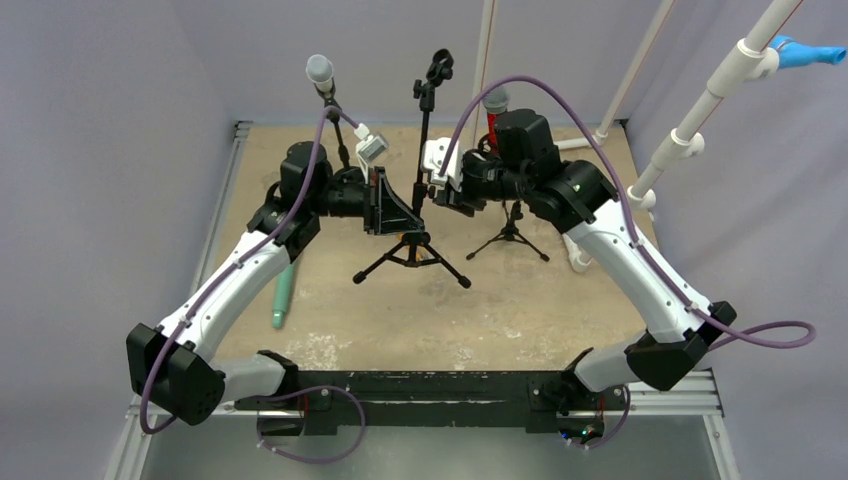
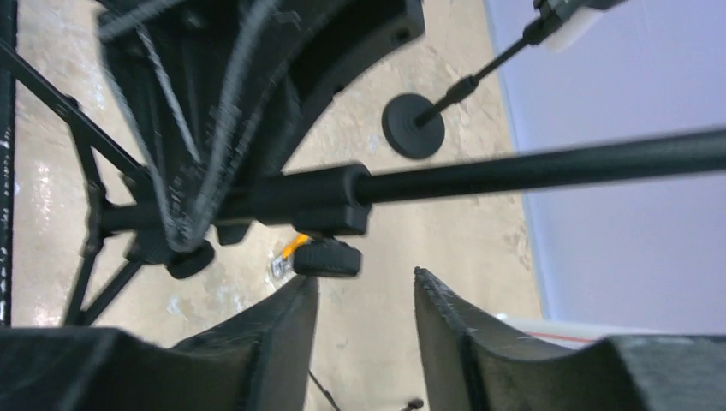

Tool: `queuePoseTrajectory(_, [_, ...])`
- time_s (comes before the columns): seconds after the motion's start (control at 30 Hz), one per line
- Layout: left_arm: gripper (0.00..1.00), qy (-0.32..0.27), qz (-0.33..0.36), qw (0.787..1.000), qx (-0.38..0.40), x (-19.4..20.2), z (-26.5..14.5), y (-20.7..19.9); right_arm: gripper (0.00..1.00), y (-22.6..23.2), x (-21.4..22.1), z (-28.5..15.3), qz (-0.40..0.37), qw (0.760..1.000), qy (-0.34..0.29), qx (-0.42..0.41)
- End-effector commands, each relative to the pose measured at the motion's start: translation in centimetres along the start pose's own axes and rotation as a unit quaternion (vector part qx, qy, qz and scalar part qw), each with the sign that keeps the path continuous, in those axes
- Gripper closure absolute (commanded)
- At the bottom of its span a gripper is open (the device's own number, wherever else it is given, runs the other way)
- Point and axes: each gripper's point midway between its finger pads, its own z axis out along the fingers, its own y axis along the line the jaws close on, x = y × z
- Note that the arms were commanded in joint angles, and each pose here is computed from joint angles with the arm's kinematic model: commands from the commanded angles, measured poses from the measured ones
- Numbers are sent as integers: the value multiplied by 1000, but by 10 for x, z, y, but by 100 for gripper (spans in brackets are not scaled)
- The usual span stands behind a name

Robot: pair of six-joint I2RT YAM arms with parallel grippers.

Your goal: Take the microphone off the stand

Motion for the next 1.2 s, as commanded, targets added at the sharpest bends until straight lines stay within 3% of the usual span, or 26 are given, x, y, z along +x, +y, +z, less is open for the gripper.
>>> queuePoseTrajectory(0.0, [100,-10,107,993,42,-22,-12,-46,52,-6,9,-13,14,999,29,27])
queuePoseTrajectory(0.1, [100,-11,119,992,29,-24,-12,-42,39,11,-3,-22,61,998,0,5])
queuePoseTrajectory(0.2, [100,-11,130,991,16,-25,-13,-37,34,22,-20,-30,116,992,-39,-15])
queuePoseTrajectory(0.43, [100,-11,151,988,-16,-25,-13,-24,33,22,-47,-44,230,964,-118,-65])
queuePoseTrajectory(0.73, [100,-7,160,987,-11,-20,-15,-26,41,17,-46,-17,328,927,-147,-108])
queuePoseTrajectory(0.87, [100,-9,157,988,-8,-20,-14,-26,50,19,-44,-9,348,917,-149,-126])
queuePoseTrajectory(1.03, [100,-11,155,988,-6,-19,-13,-25,68,19,-42,-4,353,914,-151,-133])
queuePoseTrajectory(1.17, [100,-10,152,988,-5,-17,-12,-23,93,18,-39,-2,344,918,-150,-127])
